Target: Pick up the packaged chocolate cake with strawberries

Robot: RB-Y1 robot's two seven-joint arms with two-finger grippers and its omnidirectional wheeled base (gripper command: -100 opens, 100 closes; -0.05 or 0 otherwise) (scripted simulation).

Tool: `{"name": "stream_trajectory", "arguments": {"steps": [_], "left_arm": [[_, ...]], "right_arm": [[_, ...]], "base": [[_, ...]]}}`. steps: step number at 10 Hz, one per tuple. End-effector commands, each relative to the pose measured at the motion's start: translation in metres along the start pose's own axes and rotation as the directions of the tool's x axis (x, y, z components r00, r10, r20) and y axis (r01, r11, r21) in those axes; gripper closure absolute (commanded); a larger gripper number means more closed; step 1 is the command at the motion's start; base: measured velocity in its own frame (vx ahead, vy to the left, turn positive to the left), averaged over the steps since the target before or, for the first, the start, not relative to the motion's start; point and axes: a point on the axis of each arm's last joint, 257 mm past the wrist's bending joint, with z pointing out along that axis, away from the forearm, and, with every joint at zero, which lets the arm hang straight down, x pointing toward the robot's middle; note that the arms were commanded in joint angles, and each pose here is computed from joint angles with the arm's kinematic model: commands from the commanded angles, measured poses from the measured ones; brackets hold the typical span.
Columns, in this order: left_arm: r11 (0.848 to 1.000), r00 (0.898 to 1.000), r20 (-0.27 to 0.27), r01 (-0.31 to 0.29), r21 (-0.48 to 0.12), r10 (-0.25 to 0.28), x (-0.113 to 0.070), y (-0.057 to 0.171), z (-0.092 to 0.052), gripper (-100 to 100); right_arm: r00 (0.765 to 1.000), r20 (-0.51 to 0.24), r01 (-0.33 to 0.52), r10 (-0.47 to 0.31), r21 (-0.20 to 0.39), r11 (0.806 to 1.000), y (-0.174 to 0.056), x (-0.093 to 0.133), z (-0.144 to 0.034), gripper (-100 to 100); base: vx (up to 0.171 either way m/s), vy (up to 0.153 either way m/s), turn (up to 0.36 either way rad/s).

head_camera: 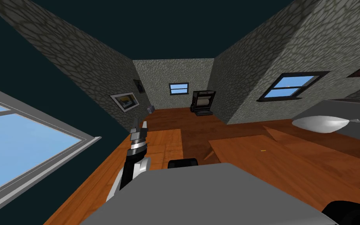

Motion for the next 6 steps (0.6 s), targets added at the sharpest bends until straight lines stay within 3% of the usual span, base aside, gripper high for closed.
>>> {"name": "stream_trajectory", "arguments": {"steps": [1, 4, 6], "left_arm": [[1.0, 1.0, 0.0, 0.0, 0.0, 0.0, 0.0, 0.0, 0.0, 0], [1.0, 1.0, 0.0, 0.0, 0.0, 0.0, 0.0, 0.0, 0.0, 0], [1.0, 1.0, 0.0, 0.0, 0.0, 0.0, 0.0, 0.0, 0.0, 0]], "right_arm": [[1.0, -0.026, 0.013, -0.012, 0.027, 1.0, -0.012, 0.016, -0.006, -100], [0.994, -0.094, 0.056, -0.047, 0.089, 0.994, -0.04, 0.043, -0.02, -100], [0.986, -0.147, 0.094, -0.074, 0.13, 0.987, -0.061, 0.063, -0.03, -100]], "base": [[-0.009, -0.055, 0.119], [-0.022, -0.034, 0.204], [-0.043, -0.057, 0.37]]}}
